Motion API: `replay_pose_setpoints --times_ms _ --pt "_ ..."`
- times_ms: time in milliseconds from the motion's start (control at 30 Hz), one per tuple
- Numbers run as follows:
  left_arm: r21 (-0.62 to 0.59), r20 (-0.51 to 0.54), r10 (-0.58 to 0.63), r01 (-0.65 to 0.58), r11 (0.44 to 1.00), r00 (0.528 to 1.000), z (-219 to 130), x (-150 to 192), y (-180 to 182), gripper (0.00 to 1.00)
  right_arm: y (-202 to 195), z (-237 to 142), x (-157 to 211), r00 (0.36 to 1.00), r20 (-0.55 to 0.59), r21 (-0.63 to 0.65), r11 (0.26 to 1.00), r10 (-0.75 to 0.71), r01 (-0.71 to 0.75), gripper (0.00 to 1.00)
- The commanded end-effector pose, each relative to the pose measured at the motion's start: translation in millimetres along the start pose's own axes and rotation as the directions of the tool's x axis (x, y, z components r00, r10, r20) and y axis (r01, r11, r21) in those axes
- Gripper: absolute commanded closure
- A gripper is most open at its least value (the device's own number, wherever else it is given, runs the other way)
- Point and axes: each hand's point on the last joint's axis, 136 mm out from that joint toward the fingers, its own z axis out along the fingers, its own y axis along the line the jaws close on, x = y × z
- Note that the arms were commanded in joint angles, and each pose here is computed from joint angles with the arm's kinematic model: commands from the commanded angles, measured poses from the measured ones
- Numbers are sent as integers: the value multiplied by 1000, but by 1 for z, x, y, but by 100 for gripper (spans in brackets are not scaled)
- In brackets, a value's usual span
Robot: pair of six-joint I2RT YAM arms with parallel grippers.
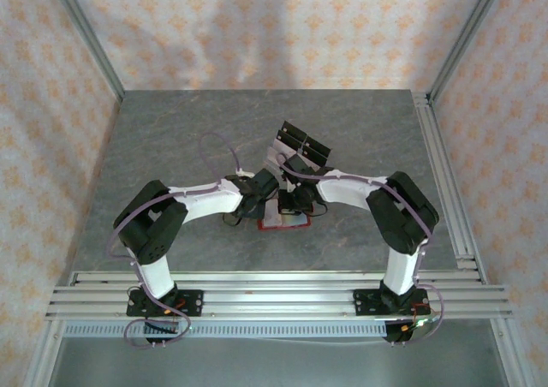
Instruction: Put the credit cards into the card holder
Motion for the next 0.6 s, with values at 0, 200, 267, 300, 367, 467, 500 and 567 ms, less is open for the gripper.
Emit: replay_pose_setpoints --times_ms 0,200,267,300,367,467,500,567 --pt "-6 -28 20 -20 1000 999 14 11 -4 0 15 5 0 1000 -15 -21 999 -25 25 97" --pt "-18 -9 14 -14 1000 1000 7 6 0 0 16 6 1 1000 -12 -19 999 -28 28 96" --pt "-25 2 5 -5 1000 1000 2 2 5 0 12 3 -1 1000 2 4 1000 -31 31 93" --pt "-28 11 -3 3 1000 1000 -1 0 8 0 10 1 -1 999 12 18 999 -32 31 89" --pt "-33 19 -19 19 999 1000 -5 -4 15 1 5 -5 -3 999 30 31 999 -27 26 83" --pt "-40 26 -41 42 998 999 -10 -9 25 1 -4 -13 -3 999 48 38 999 -10 8 78" --pt "-41 27 -46 48 998 999 -11 -10 28 0 -6 -15 -3 999 53 39 999 -6 4 77" --pt "-44 27 -53 54 998 998 -13 -11 32 0 -8 -20 -4 998 61 36 999 0 -3 76"
